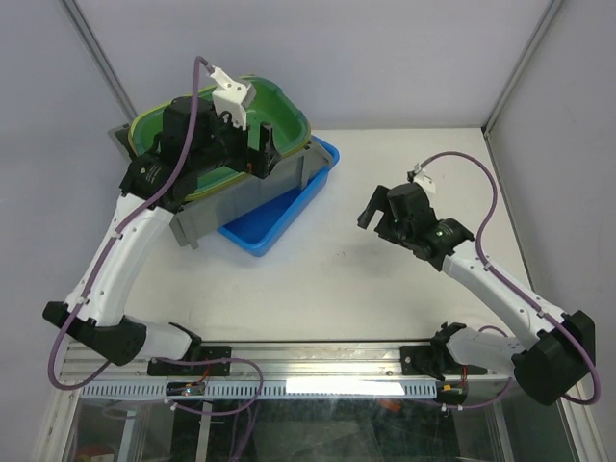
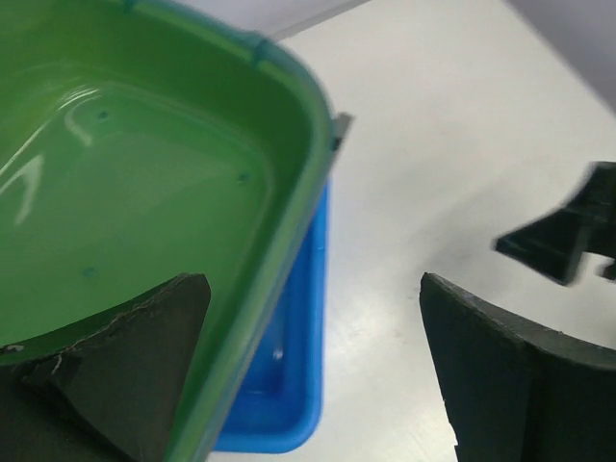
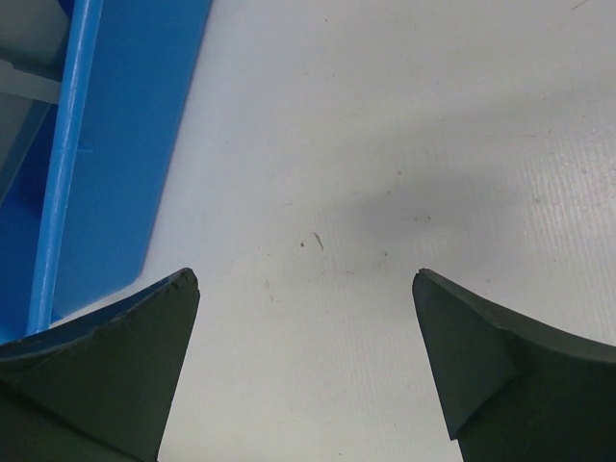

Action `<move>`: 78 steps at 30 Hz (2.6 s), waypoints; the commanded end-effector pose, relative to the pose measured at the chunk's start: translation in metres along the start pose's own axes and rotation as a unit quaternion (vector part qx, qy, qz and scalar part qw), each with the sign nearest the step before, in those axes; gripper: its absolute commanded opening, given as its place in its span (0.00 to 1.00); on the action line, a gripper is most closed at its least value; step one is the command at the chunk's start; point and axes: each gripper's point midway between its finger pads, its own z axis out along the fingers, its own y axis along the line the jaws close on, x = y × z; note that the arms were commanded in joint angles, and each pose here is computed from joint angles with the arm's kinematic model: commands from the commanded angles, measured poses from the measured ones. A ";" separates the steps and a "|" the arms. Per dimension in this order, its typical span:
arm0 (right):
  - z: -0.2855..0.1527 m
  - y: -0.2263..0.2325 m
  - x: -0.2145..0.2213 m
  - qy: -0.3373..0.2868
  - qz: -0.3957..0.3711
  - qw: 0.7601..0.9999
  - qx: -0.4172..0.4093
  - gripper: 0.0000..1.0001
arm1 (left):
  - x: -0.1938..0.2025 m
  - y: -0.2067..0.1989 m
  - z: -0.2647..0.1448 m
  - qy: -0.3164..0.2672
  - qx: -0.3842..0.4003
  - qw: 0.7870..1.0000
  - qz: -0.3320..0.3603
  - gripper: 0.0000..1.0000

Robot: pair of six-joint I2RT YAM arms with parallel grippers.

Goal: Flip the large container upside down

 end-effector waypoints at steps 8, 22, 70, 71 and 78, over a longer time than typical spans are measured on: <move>-0.011 -0.007 0.001 -0.008 -0.001 1.000 -0.004 0.98 | 0.008 0.059 0.019 0.074 -0.132 0.985 0.085 0.92; -0.009 -0.011 0.006 -0.001 -0.006 1.000 0.004 0.98 | 0.036 0.056 0.035 0.140 -0.110 0.981 0.072 0.68; -0.026 -0.025 0.007 -0.016 0.027 0.999 0.010 0.98 | -0.212 -0.090 -0.035 -0.282 -0.140 0.918 0.240 0.00; -0.031 -0.029 0.002 -0.025 0.021 0.999 0.019 0.98 | -0.218 -0.098 -0.039 -0.298 -0.137 0.914 0.240 0.00; -0.111 -0.045 -0.082 -0.173 0.021 0.983 0.058 0.98 | -0.244 -0.172 -0.062 -0.395 -0.029 0.900 0.185 0.00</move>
